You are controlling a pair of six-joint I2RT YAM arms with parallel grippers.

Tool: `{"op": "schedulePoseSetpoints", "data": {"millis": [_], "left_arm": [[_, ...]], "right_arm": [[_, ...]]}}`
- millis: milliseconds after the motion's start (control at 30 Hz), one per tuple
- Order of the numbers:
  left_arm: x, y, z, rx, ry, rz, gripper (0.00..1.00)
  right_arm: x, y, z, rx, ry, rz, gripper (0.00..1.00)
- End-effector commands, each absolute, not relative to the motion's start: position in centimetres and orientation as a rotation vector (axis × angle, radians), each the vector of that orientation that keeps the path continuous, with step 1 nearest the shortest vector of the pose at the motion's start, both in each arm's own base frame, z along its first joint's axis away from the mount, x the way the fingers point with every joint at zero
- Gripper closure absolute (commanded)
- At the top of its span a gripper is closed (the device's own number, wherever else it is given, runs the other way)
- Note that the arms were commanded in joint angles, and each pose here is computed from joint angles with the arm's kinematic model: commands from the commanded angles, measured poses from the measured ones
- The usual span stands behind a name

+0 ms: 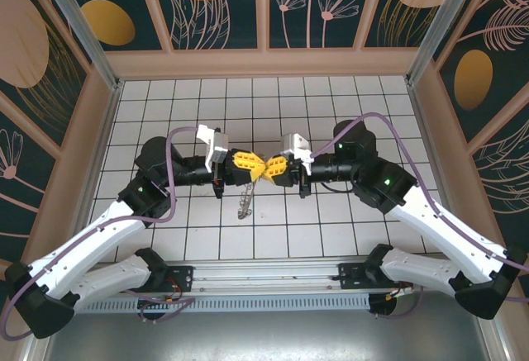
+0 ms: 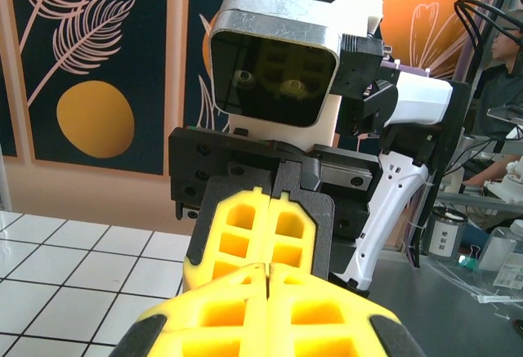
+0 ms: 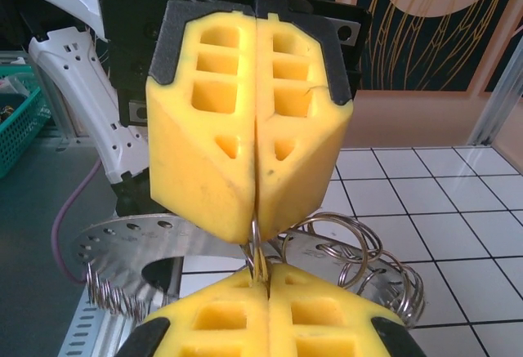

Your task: Put the keys on the keyring

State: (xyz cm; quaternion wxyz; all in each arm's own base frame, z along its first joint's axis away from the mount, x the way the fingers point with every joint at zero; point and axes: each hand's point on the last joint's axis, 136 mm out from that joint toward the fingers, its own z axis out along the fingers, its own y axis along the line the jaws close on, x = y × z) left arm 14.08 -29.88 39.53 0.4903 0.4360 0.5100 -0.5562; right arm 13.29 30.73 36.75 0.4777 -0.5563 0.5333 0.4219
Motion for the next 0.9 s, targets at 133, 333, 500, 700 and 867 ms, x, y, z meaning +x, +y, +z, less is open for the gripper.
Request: {"op": "schedulePoseSetpoints", "data": {"millis": [133, 333, 500, 700, 867], "left_arm": [[12.8, -29.5, 41.1, 1.104, 1.145, -1.345, 1.00], [12.9, -29.5, 41.1, 1.102, 1.157, -1.329, 1.00], [13.2, -29.3, 40.9, 1.100, 1.180, -1.297, 1.00], [14.1, -29.6, 39.3, 1.120, 1.257, -1.242, 1.00], [14.8, -29.7, 38.2, 1.131, 1.308, -1.183, 1.00]], "right_arm": [[13.1, 29.8, 39.4, -1.283, 1.203, 0.999, 1.00], [13.3, 29.7, 39.5, -1.277, 1.215, 0.986, 1.00], [13.2, 29.2, 39.8, -1.268, 1.223, 0.972, 1.00], [12.9, 28.5, 40.3, -1.256, 1.233, 0.959, 1.00], [13.3, 28.5, 40.7, -1.243, 1.242, 0.941, 1.00]]}}
